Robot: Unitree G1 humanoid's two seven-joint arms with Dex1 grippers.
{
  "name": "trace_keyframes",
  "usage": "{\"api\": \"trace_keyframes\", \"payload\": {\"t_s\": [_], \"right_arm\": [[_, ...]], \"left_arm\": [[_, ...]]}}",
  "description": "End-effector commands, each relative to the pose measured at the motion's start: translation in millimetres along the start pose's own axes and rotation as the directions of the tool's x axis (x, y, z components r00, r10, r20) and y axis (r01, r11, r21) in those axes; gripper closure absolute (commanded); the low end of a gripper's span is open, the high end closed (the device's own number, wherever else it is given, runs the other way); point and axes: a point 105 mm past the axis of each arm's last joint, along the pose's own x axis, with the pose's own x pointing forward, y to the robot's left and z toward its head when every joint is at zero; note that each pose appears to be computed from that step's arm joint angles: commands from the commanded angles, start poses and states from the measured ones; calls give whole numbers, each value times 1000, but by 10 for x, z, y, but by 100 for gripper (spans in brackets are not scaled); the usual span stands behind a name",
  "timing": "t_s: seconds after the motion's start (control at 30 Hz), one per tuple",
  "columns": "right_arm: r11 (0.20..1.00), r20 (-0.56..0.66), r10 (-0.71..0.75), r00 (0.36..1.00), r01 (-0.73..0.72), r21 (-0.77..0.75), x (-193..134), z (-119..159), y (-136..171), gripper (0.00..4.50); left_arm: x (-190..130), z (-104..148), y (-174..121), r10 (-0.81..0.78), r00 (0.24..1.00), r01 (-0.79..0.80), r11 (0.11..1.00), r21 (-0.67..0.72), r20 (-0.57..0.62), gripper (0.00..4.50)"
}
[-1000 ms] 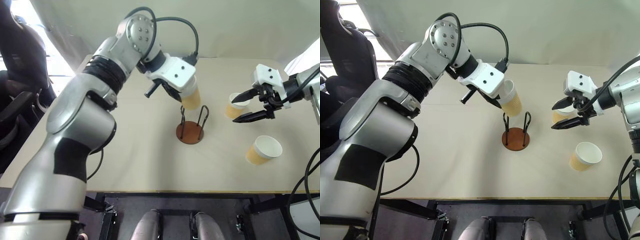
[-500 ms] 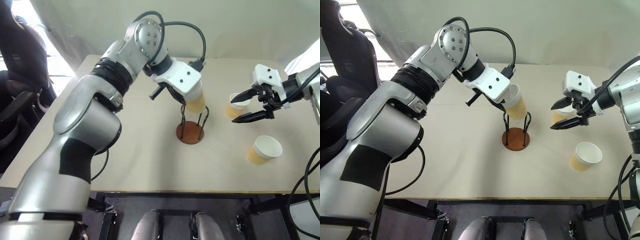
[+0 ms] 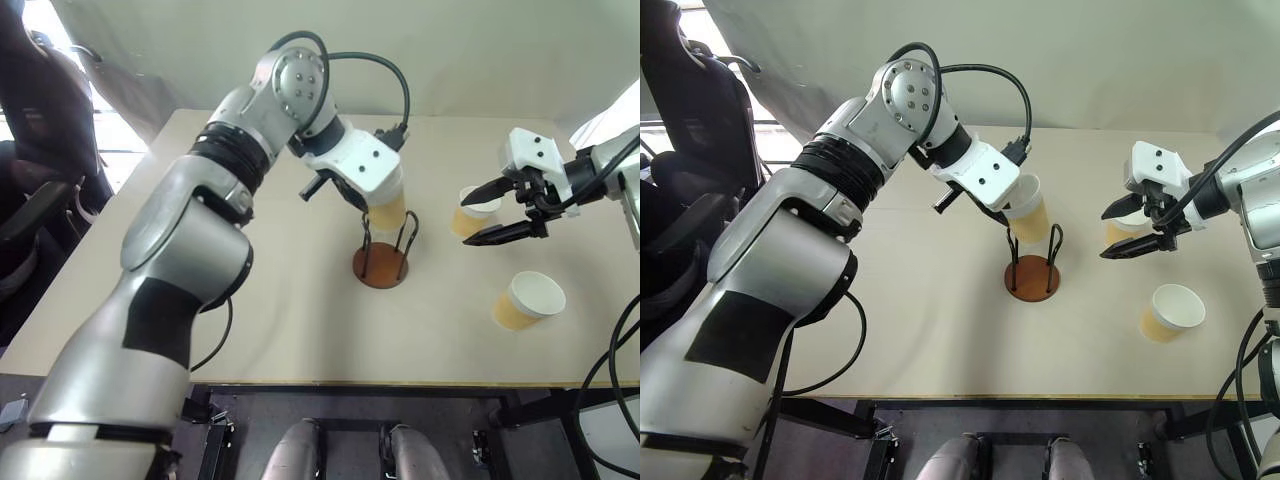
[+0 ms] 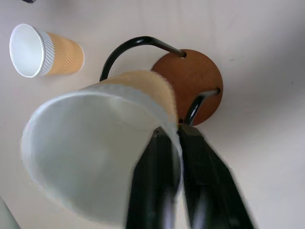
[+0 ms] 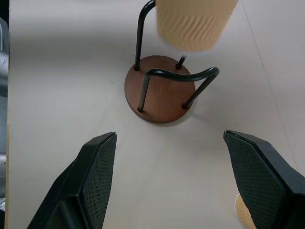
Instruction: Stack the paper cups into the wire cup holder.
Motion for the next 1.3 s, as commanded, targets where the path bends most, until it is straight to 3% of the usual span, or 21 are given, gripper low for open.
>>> {"api": "trace_keyframes", "payload": {"t_s": [0.03,0.3,0.4,0.5,0.67,0.83,1.03,1.3], "right_arm": [[998,25,-46,999,47,-32,-142,85,-19,82],[998,15,-48,999,49,-36,-151,69,-20,82],[998,13,-50,999,51,-37,-145,67,-31,82],[998,15,-59,998,60,-34,-139,64,-54,82],[995,12,-104,995,104,-14,-120,3,-141,82],[986,-11,-166,986,166,-18,-49,-112,-275,82],[974,-58,-222,973,218,-69,45,-244,-434,82],[937,-186,-315,931,273,-219,124,-470,-651,82]], "left_arm": [[-53,32,6,-8,1000,8,1000,22,4,284],[-57,59,29,3,1000,-4,1000,18,22,4],[-100,156,132,80,990,-77,997,-28,117,4],[-240,226,252,200,948,-162,973,-167,246,4],[-707,216,370,460,764,-221,846,-486,453,4],[-1070,63,208,589,629,-174,742,-647,506,4],[-985,-168,-158,585,666,-128,701,-702,463,4],[-954,-191,-287,590,642,-76,685,-725,490,4]]}}
